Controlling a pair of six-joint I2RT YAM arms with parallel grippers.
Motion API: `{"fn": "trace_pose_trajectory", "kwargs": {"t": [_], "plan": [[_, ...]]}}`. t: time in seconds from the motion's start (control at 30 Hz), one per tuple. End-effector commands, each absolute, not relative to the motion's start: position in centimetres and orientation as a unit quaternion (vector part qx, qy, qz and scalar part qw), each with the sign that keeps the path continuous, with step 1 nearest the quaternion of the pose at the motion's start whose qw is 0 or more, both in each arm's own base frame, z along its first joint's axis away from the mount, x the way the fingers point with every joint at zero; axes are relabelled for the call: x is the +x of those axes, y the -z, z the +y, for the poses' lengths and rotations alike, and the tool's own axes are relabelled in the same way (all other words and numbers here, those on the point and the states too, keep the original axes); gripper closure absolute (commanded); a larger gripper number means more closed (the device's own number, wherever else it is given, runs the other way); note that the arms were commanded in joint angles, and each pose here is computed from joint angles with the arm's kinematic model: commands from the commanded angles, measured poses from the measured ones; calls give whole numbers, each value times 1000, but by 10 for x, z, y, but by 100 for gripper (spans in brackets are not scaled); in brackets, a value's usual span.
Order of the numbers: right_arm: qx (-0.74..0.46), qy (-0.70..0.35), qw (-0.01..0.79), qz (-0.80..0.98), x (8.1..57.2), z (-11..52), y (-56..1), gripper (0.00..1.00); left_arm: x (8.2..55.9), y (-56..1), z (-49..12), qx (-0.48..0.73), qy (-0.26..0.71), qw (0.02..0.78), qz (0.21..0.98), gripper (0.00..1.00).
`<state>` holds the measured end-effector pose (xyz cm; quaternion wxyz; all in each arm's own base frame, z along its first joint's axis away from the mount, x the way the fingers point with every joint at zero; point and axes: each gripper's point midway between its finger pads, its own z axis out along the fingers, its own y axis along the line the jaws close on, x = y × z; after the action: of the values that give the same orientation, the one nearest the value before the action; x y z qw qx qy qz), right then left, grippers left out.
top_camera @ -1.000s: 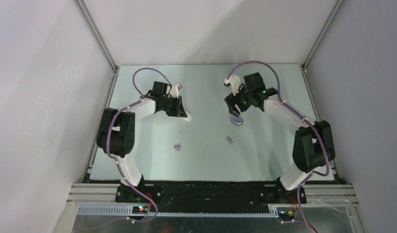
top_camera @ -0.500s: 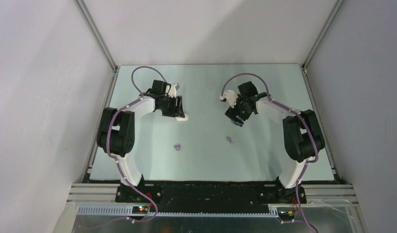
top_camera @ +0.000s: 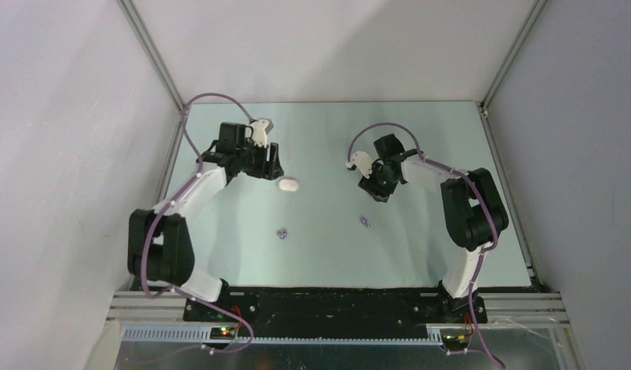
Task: Insert the wireless bluetooth earbuds into the charging case
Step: Pick up the charging case from the center of the board, then pass from the right arm to the left
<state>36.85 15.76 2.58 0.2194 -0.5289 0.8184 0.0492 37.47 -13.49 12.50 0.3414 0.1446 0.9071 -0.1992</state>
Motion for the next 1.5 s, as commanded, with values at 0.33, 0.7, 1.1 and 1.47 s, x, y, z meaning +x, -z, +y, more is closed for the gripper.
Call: {"fn": "trace_pose_trajectory", "kwargs": {"t": [0.33,0.7,1.1,1.47], "plan": [[-549,-377,227,710,298,232,-169,77,292,-230,-177,640,136,532,537,33],[-609,-460,178,621,258,297,-234,79,268,-240,-225,797,14,548,254,32],[-662,-430,195,583,250,317,-238,78,248,-244,-254,807,25,574,137,41],[-691,-403,222,557,252,338,-238,78,239,-241,-264,808,77,570,124,44]]}}
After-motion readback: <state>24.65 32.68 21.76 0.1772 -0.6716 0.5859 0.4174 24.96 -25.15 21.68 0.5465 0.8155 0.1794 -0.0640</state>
